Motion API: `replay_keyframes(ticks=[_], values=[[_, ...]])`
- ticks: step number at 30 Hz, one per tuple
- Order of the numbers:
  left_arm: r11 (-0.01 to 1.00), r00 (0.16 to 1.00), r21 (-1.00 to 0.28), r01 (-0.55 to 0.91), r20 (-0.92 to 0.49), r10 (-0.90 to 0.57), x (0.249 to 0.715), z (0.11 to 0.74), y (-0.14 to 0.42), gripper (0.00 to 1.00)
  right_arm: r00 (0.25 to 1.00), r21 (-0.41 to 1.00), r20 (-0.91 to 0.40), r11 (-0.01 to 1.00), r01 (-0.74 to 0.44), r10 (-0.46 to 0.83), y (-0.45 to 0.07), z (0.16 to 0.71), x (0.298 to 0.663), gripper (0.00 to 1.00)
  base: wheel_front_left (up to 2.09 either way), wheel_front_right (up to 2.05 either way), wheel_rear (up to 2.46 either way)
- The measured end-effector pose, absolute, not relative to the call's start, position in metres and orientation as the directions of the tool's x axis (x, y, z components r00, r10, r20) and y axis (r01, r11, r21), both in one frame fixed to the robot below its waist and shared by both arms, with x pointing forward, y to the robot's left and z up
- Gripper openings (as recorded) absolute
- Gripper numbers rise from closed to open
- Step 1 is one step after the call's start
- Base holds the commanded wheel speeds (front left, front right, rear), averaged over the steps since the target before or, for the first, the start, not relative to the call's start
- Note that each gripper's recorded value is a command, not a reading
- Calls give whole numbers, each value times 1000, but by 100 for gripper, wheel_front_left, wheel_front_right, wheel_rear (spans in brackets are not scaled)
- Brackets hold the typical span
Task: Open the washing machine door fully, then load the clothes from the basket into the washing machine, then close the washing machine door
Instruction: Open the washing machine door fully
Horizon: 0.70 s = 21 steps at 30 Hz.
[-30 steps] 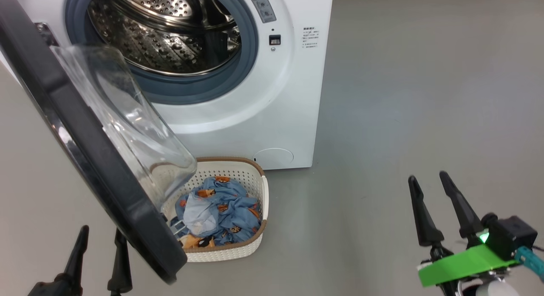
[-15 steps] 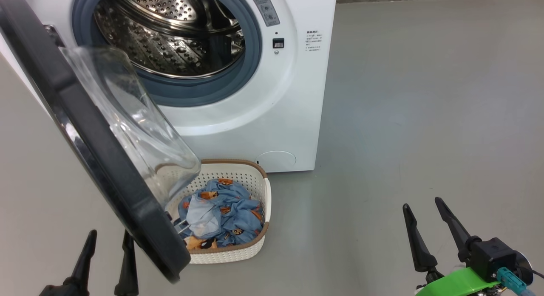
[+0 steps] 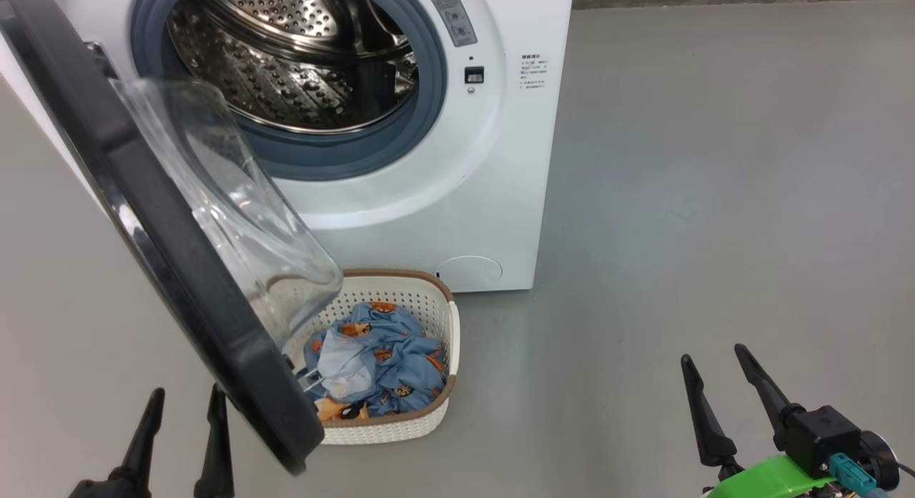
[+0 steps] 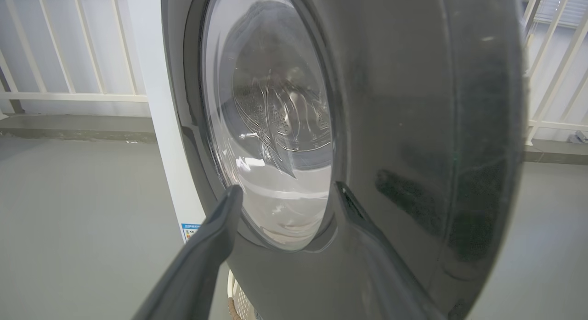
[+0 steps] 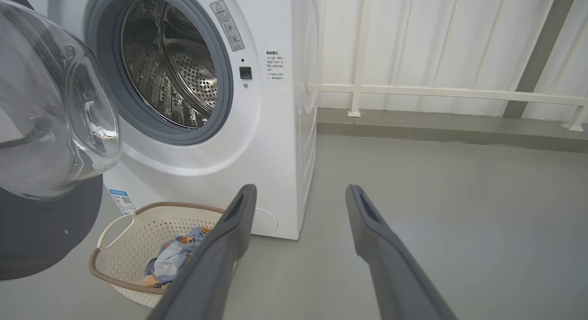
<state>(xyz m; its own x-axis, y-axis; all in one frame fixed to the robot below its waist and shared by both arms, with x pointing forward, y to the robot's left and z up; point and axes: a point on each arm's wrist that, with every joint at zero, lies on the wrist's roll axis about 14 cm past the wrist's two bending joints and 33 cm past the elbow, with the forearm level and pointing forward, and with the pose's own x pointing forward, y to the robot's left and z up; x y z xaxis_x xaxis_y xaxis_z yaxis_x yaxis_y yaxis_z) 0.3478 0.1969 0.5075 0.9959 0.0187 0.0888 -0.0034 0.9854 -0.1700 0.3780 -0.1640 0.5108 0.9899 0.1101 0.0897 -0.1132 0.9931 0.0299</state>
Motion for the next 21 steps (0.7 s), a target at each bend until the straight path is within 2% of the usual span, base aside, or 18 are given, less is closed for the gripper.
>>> replay_keyframes(ticks=[6, 7, 8, 16, 21], values=[[985, 996, -170, -5, 89, 21, 347, 507, 198, 100, 990, 30, 90, 994, -109, 106, -165, 511, 378, 100, 0, 0, 0], [985, 996, -171, -6, 86, 21, 346, 507, 198, 97, 990, 30, 90, 994, -109, 106, -165, 511, 378, 100, 0, 0, 0], [985, 996, -171, -7, 83, 22, 346, 506, 198, 0, 990, 30, 90, 994, -109, 105, -165, 511, 378, 100, 0, 0, 0], [985, 994, -170, -16, 101, 34, 346, 511, 202, 0, 990, 31, 93, 994, -108, 104, -165, 512, 378, 100, 0, 0, 0], [988, 967, -152, -23, 246, 61, 347, 559, 213, 0, 990, 34, 94, 994, -108, 105, -165, 512, 378, 100, 0, 0, 0]])
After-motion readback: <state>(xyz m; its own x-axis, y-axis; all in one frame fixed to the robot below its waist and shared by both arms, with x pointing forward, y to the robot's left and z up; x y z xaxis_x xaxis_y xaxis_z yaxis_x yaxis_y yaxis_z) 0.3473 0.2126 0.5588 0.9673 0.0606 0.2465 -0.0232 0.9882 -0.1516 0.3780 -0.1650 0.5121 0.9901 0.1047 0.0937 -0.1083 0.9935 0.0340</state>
